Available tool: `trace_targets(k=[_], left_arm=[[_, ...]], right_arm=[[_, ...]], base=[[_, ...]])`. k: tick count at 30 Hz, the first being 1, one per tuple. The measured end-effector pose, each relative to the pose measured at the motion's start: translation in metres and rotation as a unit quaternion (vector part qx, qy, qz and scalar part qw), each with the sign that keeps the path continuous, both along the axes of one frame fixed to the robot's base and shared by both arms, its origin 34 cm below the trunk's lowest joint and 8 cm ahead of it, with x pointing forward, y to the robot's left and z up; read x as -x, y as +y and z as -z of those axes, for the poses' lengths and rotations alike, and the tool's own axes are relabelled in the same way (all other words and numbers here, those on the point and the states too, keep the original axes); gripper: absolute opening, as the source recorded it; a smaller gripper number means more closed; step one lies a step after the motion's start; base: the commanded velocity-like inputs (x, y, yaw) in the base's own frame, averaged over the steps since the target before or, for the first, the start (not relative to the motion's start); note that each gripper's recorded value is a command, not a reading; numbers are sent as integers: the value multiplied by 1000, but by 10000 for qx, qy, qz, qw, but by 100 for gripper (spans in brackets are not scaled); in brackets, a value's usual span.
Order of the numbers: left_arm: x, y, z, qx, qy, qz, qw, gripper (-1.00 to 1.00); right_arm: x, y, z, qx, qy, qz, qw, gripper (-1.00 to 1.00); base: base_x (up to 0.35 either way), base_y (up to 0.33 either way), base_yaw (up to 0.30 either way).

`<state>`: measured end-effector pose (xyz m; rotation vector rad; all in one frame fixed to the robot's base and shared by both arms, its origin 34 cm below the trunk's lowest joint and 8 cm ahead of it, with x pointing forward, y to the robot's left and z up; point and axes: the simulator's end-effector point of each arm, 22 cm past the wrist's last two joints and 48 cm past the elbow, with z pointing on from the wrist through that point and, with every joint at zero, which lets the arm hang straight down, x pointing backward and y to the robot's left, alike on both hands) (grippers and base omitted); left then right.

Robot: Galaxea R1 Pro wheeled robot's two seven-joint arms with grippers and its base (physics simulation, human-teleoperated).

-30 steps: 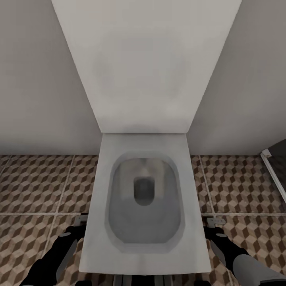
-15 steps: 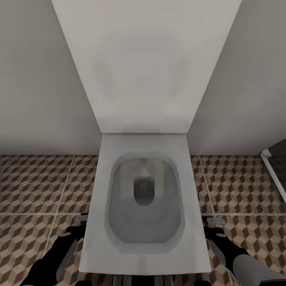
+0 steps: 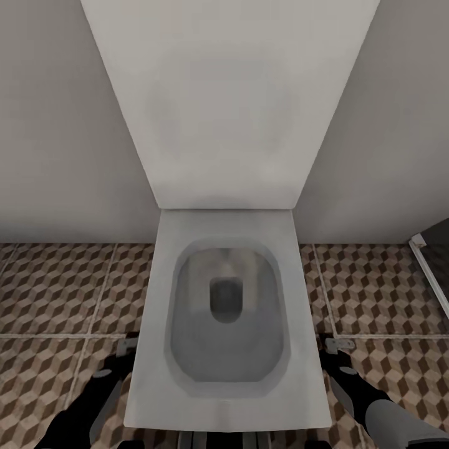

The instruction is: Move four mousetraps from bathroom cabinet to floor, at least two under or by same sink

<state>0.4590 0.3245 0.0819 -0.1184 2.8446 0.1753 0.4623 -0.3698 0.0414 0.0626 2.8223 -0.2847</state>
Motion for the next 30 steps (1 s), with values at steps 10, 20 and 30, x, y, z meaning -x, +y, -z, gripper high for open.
trace_targets(k=[10,20,30], left_arm=[[10,2,5,-20,58,-8,10000,-100],[27,4,14,-40,247,-19,9997,-100],[38,5,24,-46,380,-9,9993,-100]], right_arm=[[3,-1,0,14,-10,2,10000,-100],[8,-1,4,16,38,4,10000,-100],[20,-1,15,16,177,-1,9998,-100]], base=[[0,0,0],[0,0,0],[0,0,0]])
